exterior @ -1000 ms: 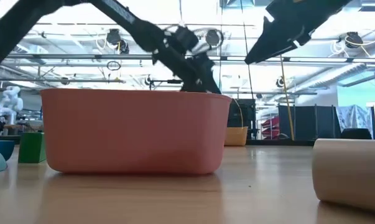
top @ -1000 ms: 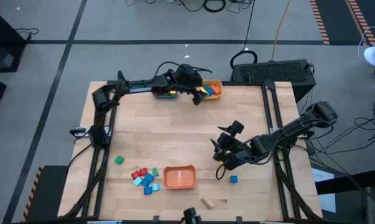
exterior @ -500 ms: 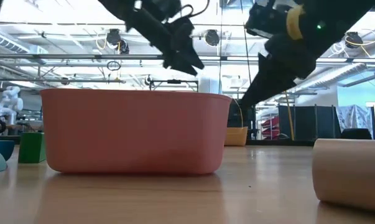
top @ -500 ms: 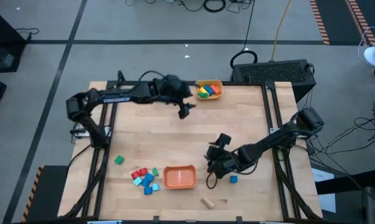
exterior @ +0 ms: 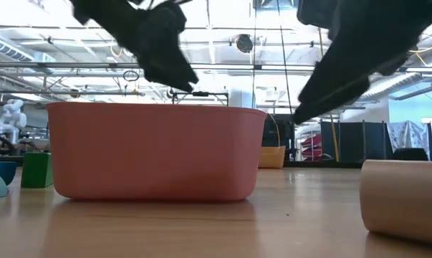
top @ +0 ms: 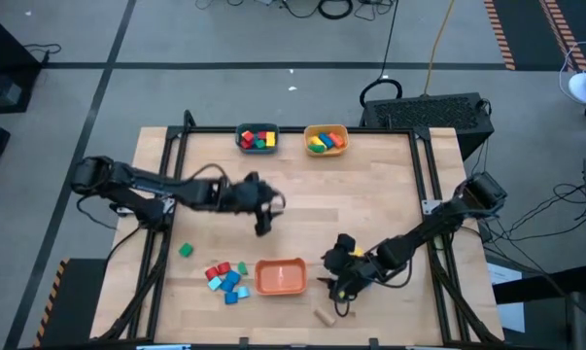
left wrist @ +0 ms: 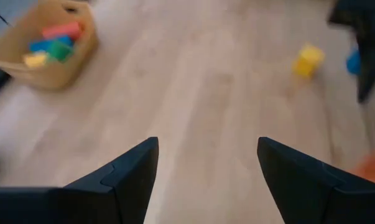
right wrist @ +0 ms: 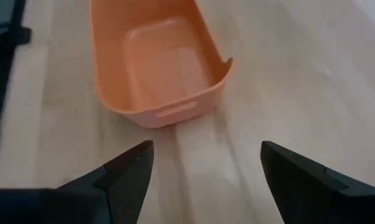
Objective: Sort blocks by size
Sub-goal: Put the brown cylindrical block into the yellow bin
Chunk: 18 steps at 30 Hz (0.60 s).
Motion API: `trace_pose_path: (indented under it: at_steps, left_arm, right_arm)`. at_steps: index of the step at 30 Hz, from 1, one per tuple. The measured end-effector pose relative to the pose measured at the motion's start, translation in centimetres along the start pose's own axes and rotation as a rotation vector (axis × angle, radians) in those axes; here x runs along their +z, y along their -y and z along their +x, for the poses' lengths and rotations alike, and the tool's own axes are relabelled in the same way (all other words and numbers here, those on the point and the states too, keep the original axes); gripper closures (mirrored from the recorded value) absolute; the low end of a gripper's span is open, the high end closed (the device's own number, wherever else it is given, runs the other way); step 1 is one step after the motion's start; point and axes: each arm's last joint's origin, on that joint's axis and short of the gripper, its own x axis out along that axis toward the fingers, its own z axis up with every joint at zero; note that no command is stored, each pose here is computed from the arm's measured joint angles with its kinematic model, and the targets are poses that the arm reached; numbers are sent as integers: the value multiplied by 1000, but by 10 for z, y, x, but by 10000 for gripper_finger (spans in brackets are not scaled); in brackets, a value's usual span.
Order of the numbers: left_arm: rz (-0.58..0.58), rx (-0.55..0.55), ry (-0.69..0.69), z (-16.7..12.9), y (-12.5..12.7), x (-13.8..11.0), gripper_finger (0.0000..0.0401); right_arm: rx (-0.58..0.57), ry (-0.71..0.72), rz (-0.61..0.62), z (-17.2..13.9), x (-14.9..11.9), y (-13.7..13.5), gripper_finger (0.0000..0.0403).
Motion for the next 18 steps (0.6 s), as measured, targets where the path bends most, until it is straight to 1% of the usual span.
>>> trace_pose_path:
  at_steps: [2,7,11,15,18]
  left_arm:
    - [28,-10,-23,-3,18,-10,128]
    - [56,-22,1,-14,57,-23,128]
    - [68,-37,34,-26,82,-32,128]
    - [70,-51,50,-36,101,-41,128]
    - [67,-64,58,-41,112,-47,128]
  right_arm:
    - [18,-10,46,-2,-3,-4,122]
    - [59,-21,141,-8,-11,-15,122]
    - [114,-1,212,-11,-16,-26,122]
    - [155,2,237,1,-26,-42,122]
    - [157,-44,219,13,-30,-57,122]
